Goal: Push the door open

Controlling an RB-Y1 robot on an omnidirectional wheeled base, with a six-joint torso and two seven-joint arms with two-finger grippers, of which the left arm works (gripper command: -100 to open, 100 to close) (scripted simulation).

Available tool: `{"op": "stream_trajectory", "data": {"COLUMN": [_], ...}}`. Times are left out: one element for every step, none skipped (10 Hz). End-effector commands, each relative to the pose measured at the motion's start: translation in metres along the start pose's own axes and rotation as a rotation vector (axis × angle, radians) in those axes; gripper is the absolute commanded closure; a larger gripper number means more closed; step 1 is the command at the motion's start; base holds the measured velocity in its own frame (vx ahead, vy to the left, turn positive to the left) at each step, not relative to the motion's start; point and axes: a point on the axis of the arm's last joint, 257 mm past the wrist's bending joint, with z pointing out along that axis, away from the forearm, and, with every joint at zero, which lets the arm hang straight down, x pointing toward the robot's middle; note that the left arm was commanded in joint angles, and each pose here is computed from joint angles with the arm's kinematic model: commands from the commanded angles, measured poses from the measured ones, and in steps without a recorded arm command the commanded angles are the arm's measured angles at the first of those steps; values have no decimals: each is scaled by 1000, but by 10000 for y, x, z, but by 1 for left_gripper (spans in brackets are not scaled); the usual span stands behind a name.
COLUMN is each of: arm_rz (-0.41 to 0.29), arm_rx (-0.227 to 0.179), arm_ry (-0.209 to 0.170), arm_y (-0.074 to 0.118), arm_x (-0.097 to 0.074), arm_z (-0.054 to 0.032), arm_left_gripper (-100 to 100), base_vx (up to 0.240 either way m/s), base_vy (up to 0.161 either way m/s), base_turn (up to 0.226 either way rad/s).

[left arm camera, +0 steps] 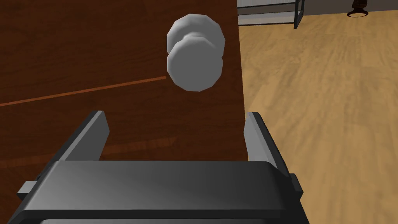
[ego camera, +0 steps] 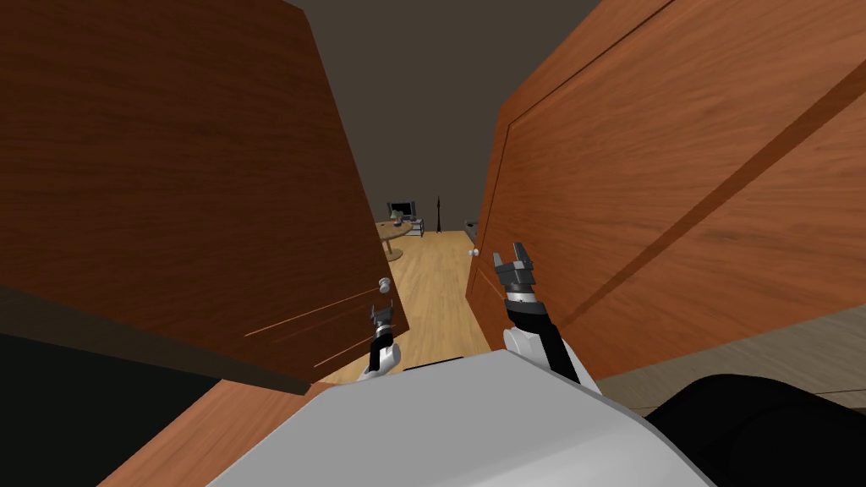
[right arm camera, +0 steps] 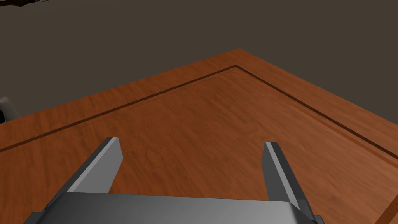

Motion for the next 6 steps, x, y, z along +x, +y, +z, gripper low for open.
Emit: {"op": "stream_trajectory", "data": {"arm_rz": [-65, -100, -126, -151, -183, -162], "arm_rx": [4, 7, 9, 11, 14, 13], "arm_ry": [-7, -11, -14, -16, -20, -17], "arm_y": [40, 65, 85, 104, 131, 111], "arm_x": [-4, -6, -7, -7, -8, -2], "arm_z": [-13, -23, -32, -40, -51, -43], "arm_left_gripper": [-100, -100, -100, -100, -100, -100], "base_vx": [-54, -49, -38, -37, -41, -18], "base_vy": [9, 8, 10, 9, 9, 4], "base_turn": [-47, -41, -33, -30, -30, -6]}}
